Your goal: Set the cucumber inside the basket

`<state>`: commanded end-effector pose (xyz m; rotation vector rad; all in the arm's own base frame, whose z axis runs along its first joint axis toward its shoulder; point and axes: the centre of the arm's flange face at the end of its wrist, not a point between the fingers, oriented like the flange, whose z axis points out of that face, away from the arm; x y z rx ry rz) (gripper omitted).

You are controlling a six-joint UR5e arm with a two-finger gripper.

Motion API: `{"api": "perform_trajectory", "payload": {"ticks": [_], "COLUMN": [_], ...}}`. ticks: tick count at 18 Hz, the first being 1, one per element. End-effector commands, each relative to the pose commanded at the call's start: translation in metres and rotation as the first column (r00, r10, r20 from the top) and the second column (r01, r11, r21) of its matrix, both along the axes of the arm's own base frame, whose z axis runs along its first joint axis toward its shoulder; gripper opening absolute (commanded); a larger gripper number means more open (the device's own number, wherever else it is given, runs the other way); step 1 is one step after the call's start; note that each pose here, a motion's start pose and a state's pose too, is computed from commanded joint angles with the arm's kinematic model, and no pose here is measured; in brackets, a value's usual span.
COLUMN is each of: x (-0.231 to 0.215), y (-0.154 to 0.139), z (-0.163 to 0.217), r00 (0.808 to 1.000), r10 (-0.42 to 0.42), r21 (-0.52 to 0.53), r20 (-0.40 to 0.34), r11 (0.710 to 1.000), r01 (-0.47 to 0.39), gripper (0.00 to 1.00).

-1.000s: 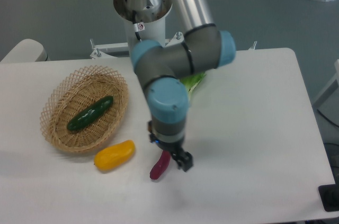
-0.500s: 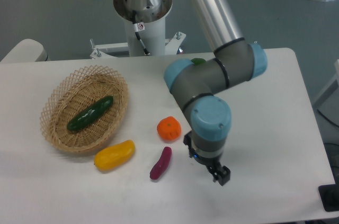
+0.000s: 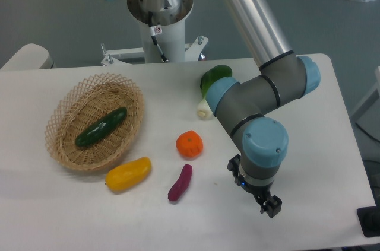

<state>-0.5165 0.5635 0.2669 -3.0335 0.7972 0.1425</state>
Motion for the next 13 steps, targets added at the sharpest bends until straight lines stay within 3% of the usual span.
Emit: {"api": "perform_trajectory", "payload": {"ticks": [13], "x": [0.0054], "y": [-0.0043], "z": [0.0001], "r00": [0.999], "r10": [0.008], "r21": [-0.027], "r20": [0.033], "r11": [1.0], "r01": [-0.007], "gripper": [1.0]}}
